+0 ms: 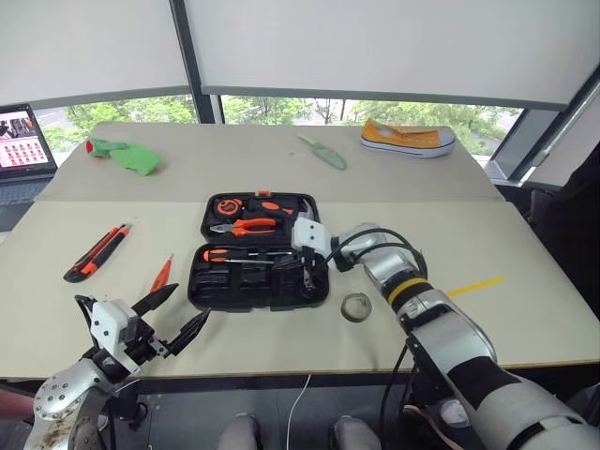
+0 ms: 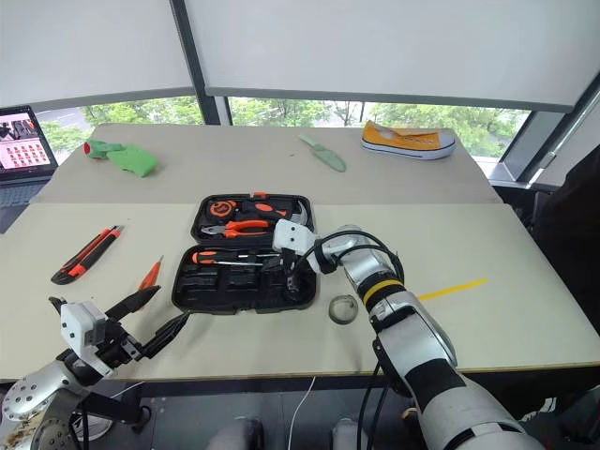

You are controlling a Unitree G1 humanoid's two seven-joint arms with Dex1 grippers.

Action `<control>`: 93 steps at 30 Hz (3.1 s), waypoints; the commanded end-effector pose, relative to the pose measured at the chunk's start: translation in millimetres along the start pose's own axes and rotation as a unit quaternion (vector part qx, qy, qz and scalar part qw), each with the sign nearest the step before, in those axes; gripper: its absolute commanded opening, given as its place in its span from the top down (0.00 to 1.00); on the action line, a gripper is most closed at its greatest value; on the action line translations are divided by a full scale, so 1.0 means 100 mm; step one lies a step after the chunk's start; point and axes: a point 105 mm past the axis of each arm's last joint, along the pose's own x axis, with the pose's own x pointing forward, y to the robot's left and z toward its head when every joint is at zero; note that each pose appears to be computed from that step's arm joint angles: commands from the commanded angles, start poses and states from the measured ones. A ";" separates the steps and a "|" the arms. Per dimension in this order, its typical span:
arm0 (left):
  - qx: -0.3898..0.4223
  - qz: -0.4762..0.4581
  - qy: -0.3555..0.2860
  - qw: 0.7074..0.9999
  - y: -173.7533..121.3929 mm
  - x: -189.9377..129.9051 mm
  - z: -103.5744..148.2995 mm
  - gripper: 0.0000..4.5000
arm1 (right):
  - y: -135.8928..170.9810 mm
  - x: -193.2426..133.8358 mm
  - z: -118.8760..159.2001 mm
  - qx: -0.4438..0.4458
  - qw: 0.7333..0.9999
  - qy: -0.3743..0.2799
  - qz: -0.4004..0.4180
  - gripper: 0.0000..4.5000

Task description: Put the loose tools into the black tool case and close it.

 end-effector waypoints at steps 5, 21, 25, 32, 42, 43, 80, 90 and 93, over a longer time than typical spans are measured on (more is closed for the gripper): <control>0.021 0.010 -0.017 1.000 0.03 -0.01 0.09 0.00 | 0.01 -0.13 0.27 0.015 0.996 -0.079 0.034 1.00; 0.020 0.014 -0.019 1.000 0.05 0.04 0.07 0.00 | -0.08 -0.01 0.07 -0.009 0.999 -0.036 -0.040 1.00; 0.020 0.016 -0.018 0.999 0.06 0.04 0.06 0.00 | -0.01 0.07 0.03 -0.035 0.999 -0.022 -0.031 1.00; 0.019 0.016 -0.017 1.000 0.04 0.04 0.04 0.00 | 0.03 0.16 -0.16 -0.042 0.998 0.049 -0.028 1.00; 0.004 0.057 -0.025 0.998 0.16 -0.11 0.10 0.00 | -0.13 -0.31 0.42 -0.028 0.986 -0.150 -0.062 0.83; 0.002 0.075 -0.024 0.997 0.21 -0.18 0.11 0.00 | -0.11 -0.43 0.47 -0.030 0.982 -0.178 -0.060 0.74; -0.178 0.271 0.223 0.919 0.99 0.06 -0.02 0.00 | 0.57 -1.70 0.53 -0.076 0.943 -0.280 -0.161 0.01; -0.184 0.252 0.293 0.904 0.88 0.15 -0.29 0.60 | 0.58 -1.67 0.56 -0.075 0.944 -0.280 -0.154 0.00; -0.170 0.249 0.234 0.924 1.01 0.13 -0.11 0.84 | 0.59 -1.69 0.55 -0.073 0.946 -0.276 -0.156 0.00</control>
